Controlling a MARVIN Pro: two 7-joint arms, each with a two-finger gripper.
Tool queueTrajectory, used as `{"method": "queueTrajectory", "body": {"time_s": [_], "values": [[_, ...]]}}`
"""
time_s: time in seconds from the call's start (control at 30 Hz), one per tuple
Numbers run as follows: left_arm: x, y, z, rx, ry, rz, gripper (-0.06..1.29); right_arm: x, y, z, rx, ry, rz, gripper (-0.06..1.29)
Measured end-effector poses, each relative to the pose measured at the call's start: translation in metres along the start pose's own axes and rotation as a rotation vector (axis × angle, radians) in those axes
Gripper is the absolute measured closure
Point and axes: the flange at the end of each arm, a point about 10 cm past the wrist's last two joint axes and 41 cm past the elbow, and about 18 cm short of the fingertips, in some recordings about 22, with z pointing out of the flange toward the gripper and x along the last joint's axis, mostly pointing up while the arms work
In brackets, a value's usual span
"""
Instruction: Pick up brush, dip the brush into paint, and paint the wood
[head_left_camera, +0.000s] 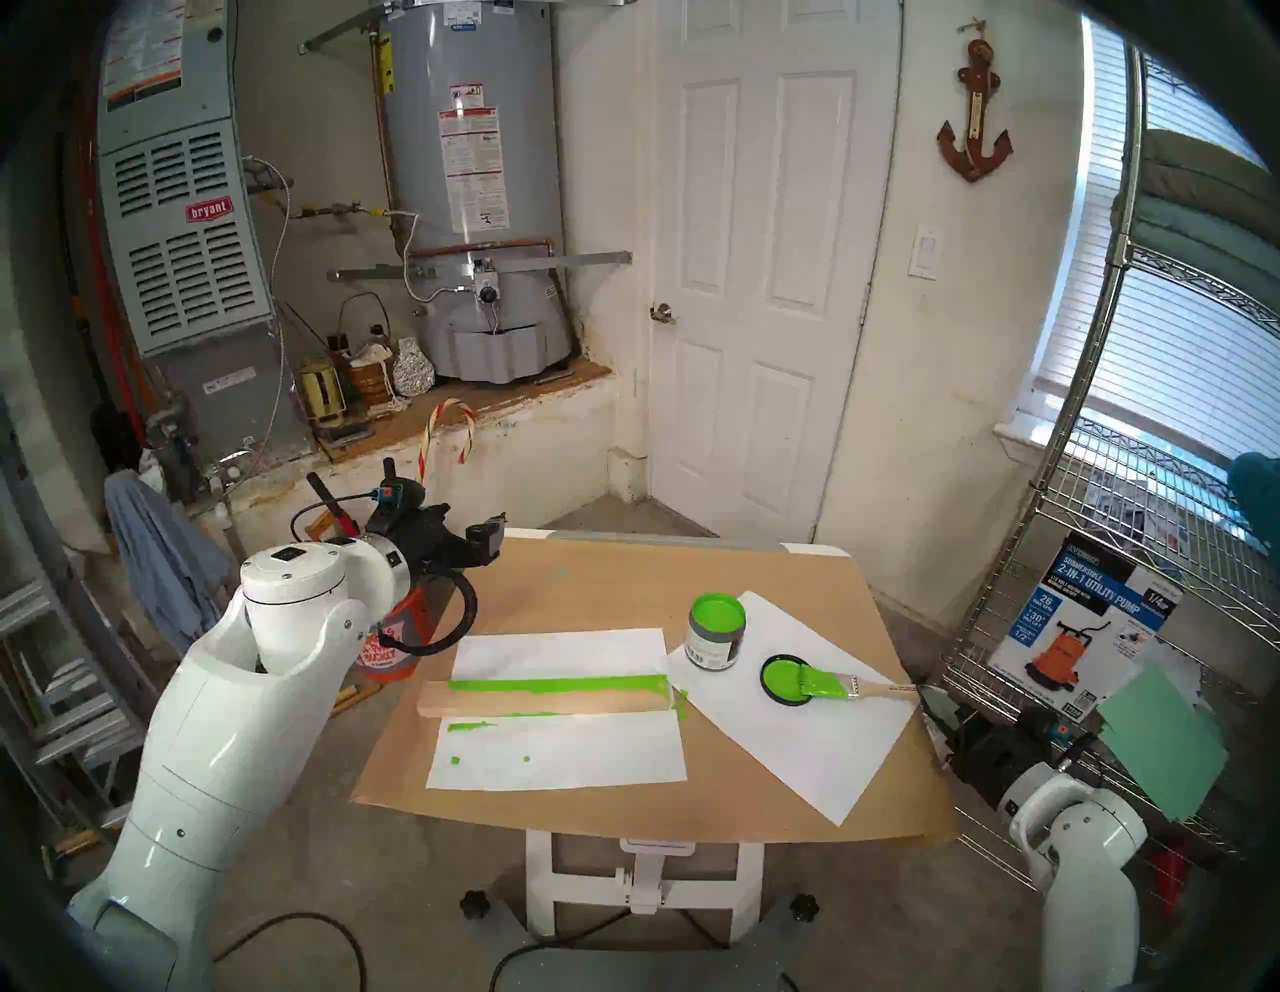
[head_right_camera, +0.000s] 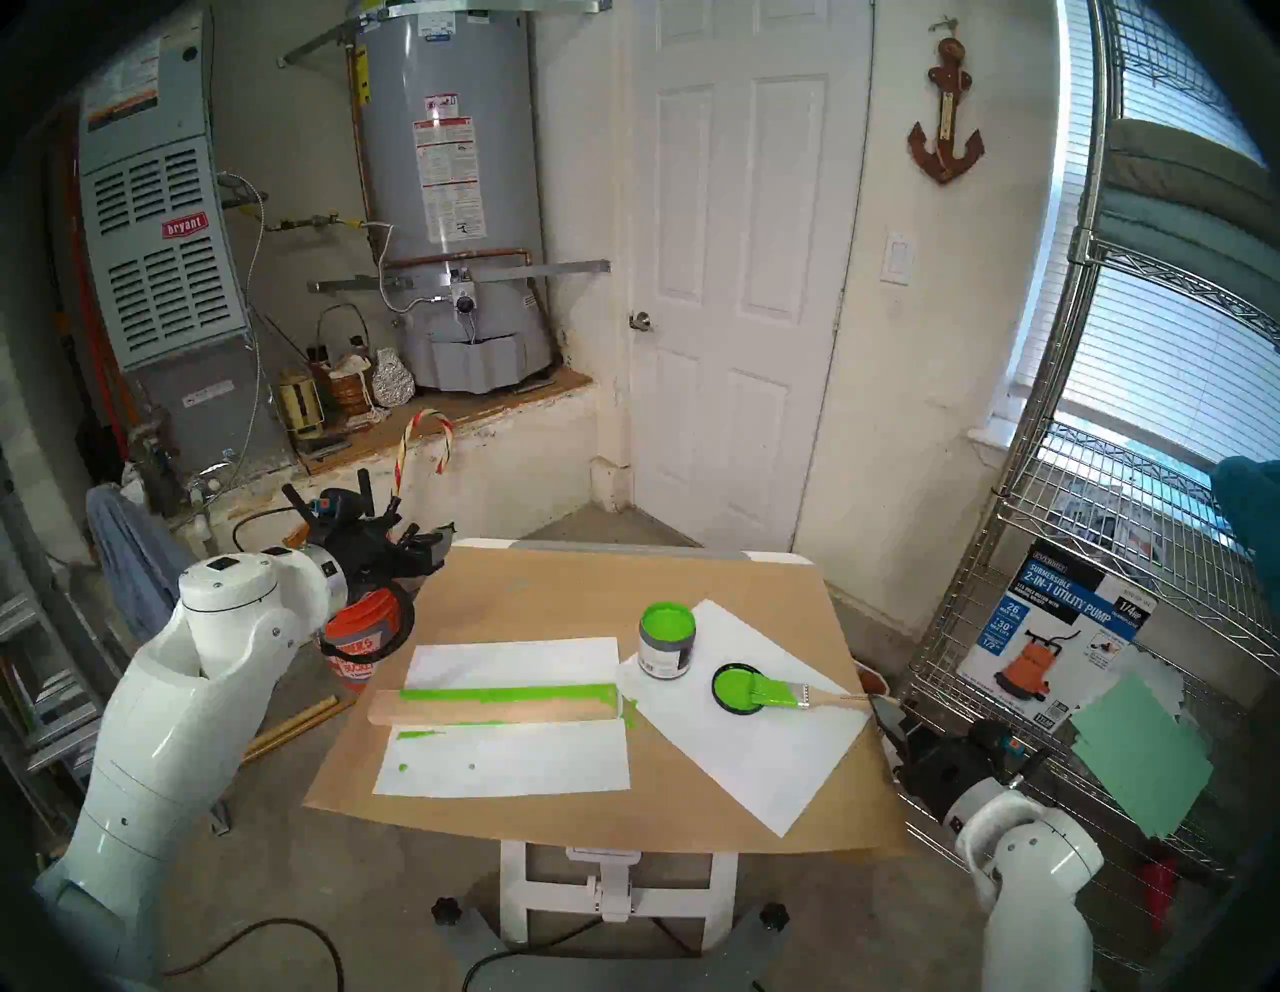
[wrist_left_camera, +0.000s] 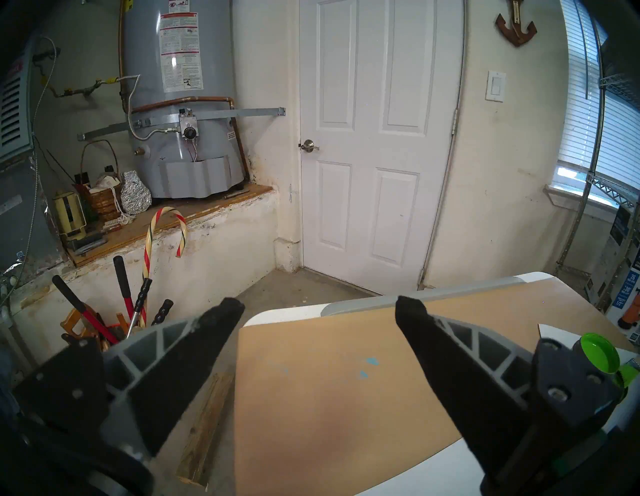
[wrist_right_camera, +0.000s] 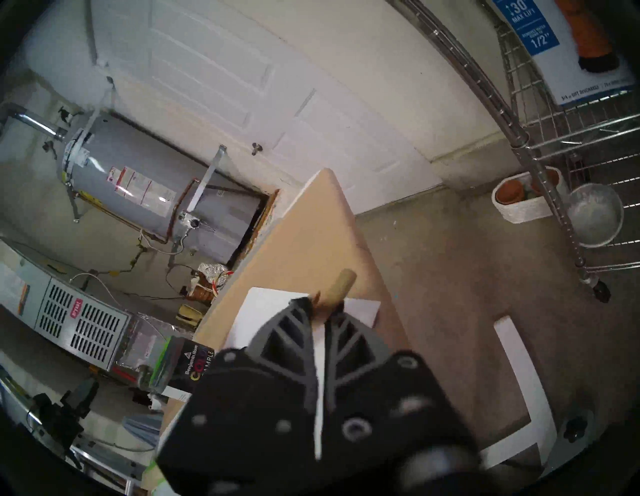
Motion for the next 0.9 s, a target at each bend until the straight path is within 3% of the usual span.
{"method": "queueTrajectory", "body": {"time_s": [0.4, 0.6, 0.9], "values": [[0.0, 0.0, 0.0, 0.0, 0.0, 0.0, -0.02, 0.003, -0.021, -0.01, 0.13, 0.099, -0.036, 1.25], [0.0, 0.0, 0.0, 0.0, 0.0, 0.0, -0.02, 0.008, -0.043, -0.012, 0.179, 0.133, -0.124, 1.25], [0.0, 0.0, 0.0, 0.0, 0.0, 0.0, -0.02, 0.018, -0.083, -0.007, 0.271, 0.121, -0.287, 1.25]]}}
